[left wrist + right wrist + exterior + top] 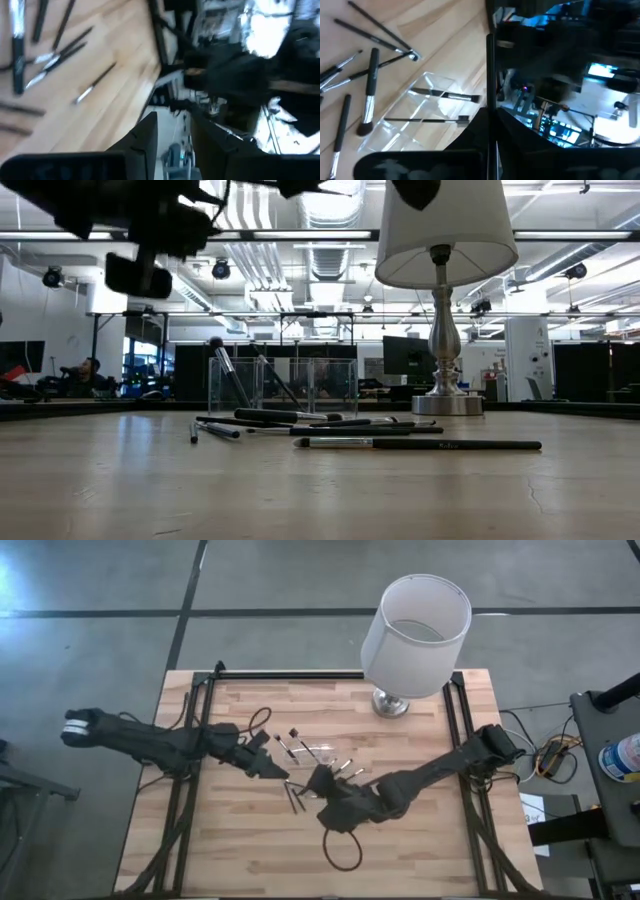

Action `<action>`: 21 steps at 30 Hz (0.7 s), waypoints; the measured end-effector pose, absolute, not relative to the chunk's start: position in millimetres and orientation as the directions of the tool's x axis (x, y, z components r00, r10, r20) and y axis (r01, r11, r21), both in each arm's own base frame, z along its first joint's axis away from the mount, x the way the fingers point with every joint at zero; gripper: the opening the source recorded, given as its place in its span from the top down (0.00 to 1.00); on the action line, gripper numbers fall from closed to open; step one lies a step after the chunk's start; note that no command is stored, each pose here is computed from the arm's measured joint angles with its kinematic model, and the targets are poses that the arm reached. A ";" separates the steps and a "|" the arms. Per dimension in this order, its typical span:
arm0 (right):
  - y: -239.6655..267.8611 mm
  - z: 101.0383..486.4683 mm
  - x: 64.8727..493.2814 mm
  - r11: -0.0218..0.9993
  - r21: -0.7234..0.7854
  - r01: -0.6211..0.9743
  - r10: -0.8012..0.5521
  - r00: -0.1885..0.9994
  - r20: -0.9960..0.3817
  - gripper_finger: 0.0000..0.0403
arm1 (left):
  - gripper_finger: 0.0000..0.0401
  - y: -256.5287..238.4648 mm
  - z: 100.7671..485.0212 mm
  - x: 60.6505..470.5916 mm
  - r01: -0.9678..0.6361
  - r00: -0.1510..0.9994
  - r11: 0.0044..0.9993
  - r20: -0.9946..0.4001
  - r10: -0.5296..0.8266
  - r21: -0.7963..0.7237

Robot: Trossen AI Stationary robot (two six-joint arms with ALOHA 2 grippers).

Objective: Put items in baskets/containers
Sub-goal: Put the eyeshadow brush into the transparent organizer

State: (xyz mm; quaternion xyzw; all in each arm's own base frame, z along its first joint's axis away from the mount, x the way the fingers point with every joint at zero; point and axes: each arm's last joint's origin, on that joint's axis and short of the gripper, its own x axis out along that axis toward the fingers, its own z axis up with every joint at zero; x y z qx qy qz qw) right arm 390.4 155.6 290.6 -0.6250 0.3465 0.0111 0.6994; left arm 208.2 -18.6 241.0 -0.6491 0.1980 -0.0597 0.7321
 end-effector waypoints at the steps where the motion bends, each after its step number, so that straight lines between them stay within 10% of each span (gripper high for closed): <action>1: 157.8 292.1 391.3 0.215 -0.872 -0.440 -0.412 0.768 -0.490 0.97 | 0.73 -19.1 239.4 209.3 -0.145 0.914 0.141 -0.187 -0.360 -0.979; 6: 165.4 295.4 390.6 0.167 -0.878 -0.448 -0.387 0.789 -0.476 0.97 | 0.73 -21.3 245.5 217.3 0.058 0.907 0.112 0.005 -0.421 -0.992; 21: 164.9 296.4 391.5 0.145 -0.879 -0.454 -0.391 0.790 -0.473 0.97 | 0.73 -24.5 228.7 238.0 0.056 0.883 0.081 0.012 -0.469 -0.995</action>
